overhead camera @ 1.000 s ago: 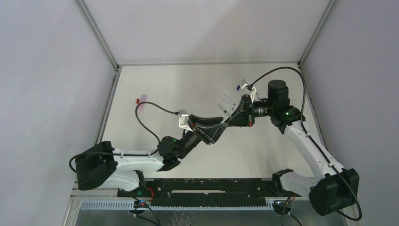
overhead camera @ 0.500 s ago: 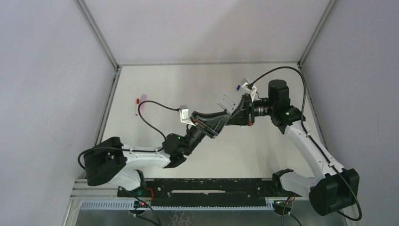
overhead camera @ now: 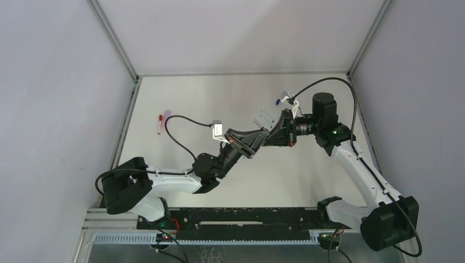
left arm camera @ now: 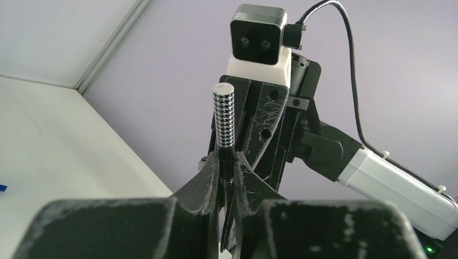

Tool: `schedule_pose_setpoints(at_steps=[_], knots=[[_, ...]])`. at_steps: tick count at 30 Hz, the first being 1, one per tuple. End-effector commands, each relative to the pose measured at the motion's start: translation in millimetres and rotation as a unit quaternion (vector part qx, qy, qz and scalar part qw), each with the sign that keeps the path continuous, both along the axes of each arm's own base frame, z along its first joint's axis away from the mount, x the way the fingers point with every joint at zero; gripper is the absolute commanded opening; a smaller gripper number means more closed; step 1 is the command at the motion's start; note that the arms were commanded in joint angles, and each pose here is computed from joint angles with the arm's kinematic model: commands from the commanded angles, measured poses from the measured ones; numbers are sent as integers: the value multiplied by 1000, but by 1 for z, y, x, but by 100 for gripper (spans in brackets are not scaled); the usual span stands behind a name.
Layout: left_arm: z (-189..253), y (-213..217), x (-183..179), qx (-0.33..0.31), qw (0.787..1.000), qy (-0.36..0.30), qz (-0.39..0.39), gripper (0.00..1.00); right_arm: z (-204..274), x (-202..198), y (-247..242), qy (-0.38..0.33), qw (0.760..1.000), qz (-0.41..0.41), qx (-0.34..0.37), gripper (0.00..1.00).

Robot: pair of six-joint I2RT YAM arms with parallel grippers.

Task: Insert the pens into the pen caps
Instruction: Place the pen at the center of the board.

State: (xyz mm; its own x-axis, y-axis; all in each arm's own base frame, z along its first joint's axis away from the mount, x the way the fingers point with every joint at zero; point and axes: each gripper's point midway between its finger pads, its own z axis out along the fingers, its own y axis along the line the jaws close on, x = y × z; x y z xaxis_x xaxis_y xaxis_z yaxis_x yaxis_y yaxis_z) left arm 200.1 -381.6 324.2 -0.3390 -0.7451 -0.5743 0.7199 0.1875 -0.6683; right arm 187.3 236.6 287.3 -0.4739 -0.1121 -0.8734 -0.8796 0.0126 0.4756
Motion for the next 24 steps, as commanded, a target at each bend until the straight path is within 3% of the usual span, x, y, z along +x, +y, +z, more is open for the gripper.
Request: schedule_pose_setpoints(at_steps=[1,3,5,8,11,15,18,20,24], knots=[[31,-3,-5,-38,999,-23,-18,7,3,-2,2,-12,1000,6,3,0],[30,-1,-5,-39,999,-24,-19,0,2,-2,2,-14,1000,6,3,2],[29,2,-5,-37,999,-25,-18,0,0,-3,2,-14,1000,11,4,14],[22,10,-3,-27,999,-27,-9,0,-4,-4,1,-19,1000,20,4,50],[5,23,1,-5,1000,-16,3,0,-11,-1,-2,-36,999,11,-5,68],[-27,46,9,41,999,7,15,0,-19,11,-13,-58,998,-13,-17,73],[-61,61,17,130,990,48,20,0,-24,23,-26,-70,996,-41,-25,73],[-95,74,25,239,966,89,35,0,-27,31,-36,-75,995,-61,-31,73],[-128,116,35,425,895,116,67,0,-33,48,-55,-70,992,-102,-41,73]])
